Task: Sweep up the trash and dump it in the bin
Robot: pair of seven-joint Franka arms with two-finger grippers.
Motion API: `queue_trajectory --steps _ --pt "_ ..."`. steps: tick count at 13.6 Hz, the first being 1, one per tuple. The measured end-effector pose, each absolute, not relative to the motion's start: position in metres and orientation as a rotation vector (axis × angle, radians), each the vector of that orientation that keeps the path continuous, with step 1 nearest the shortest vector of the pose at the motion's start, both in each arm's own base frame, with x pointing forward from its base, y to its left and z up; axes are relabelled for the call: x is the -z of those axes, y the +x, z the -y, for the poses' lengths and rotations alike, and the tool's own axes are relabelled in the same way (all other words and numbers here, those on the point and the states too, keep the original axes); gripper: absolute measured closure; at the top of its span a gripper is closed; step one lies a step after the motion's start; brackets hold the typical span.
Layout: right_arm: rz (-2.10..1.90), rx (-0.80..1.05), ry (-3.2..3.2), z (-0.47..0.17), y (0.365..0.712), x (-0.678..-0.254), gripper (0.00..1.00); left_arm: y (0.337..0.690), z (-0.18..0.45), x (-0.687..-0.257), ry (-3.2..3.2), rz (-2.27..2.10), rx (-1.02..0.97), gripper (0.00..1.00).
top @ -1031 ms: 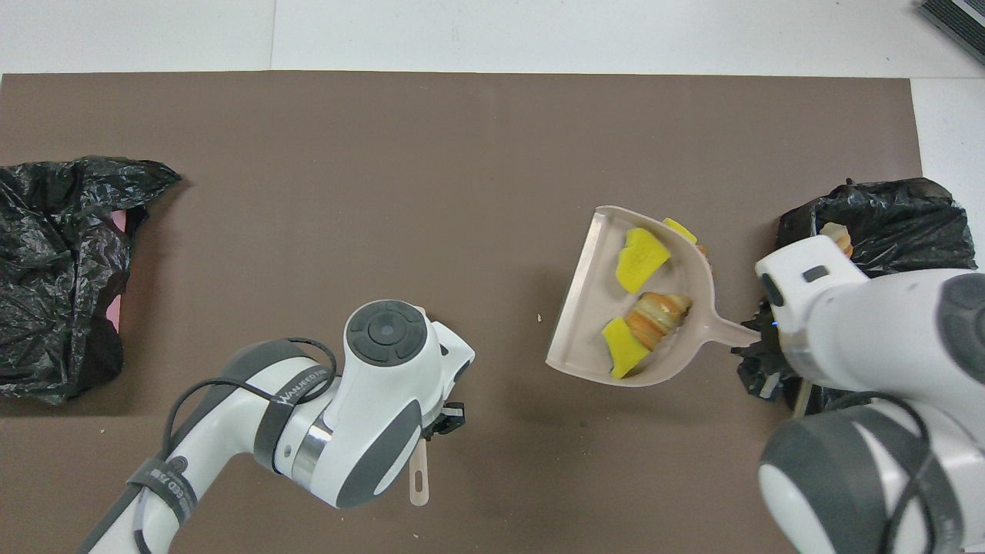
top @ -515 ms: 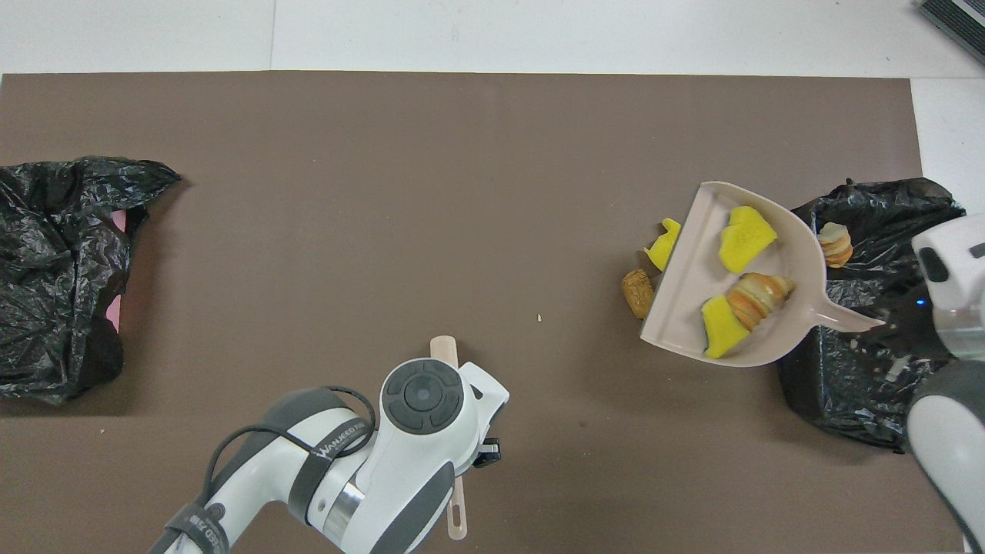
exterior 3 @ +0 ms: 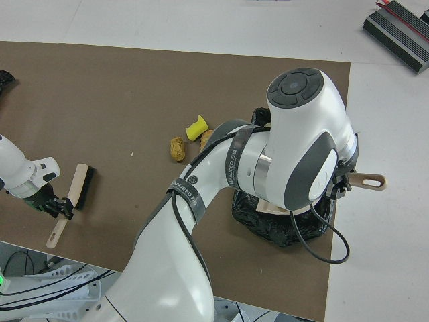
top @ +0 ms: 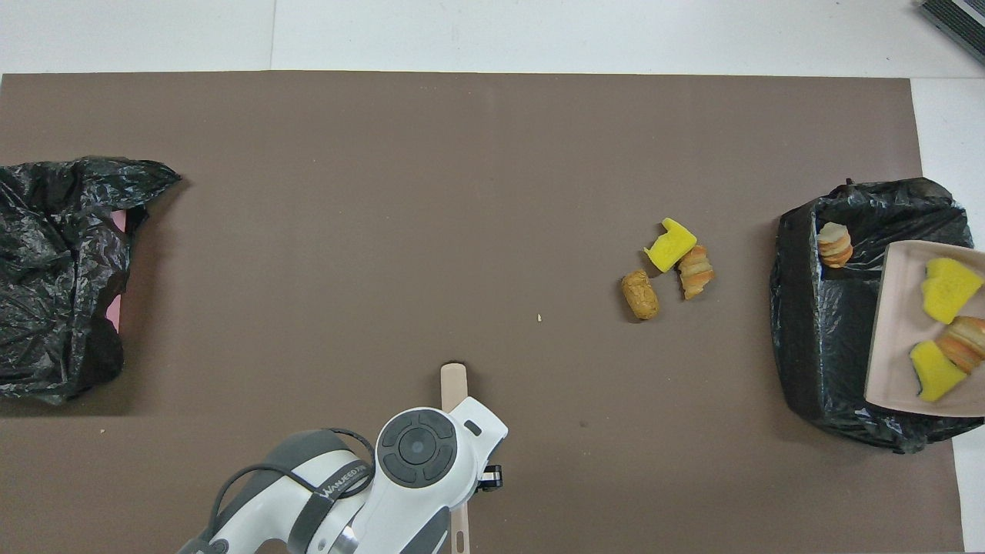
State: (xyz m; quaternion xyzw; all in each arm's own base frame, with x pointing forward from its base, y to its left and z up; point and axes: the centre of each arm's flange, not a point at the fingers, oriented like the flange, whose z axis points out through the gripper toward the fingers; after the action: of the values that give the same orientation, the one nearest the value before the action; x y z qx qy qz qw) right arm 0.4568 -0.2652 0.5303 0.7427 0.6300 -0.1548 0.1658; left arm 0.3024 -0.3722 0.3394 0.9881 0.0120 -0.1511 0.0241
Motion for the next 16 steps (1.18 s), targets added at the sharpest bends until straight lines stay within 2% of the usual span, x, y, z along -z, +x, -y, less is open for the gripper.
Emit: queue_trajectory --steps 3,6,11,16 --pt "-1.899 0.578 1.888 0.239 0.473 -0.53 0.68 0.349 0.347 -0.354 3.016 -0.191 0.418 0.02" --pt "-1.969 0.639 1.729 0.214 0.486 -0.527 0.68 0.404 0.311 -0.364 2.974 -0.302 0.365 0.0" --pt "-1.99 0.75 1.551 0.203 0.493 -0.531 0.68 0.497 0.213 -0.359 2.934 -0.099 0.259 0.0" --pt "-1.94 0.755 1.488 0.199 0.491 -0.565 0.68 0.551 0.126 -0.393 2.991 0.131 0.069 0.0"
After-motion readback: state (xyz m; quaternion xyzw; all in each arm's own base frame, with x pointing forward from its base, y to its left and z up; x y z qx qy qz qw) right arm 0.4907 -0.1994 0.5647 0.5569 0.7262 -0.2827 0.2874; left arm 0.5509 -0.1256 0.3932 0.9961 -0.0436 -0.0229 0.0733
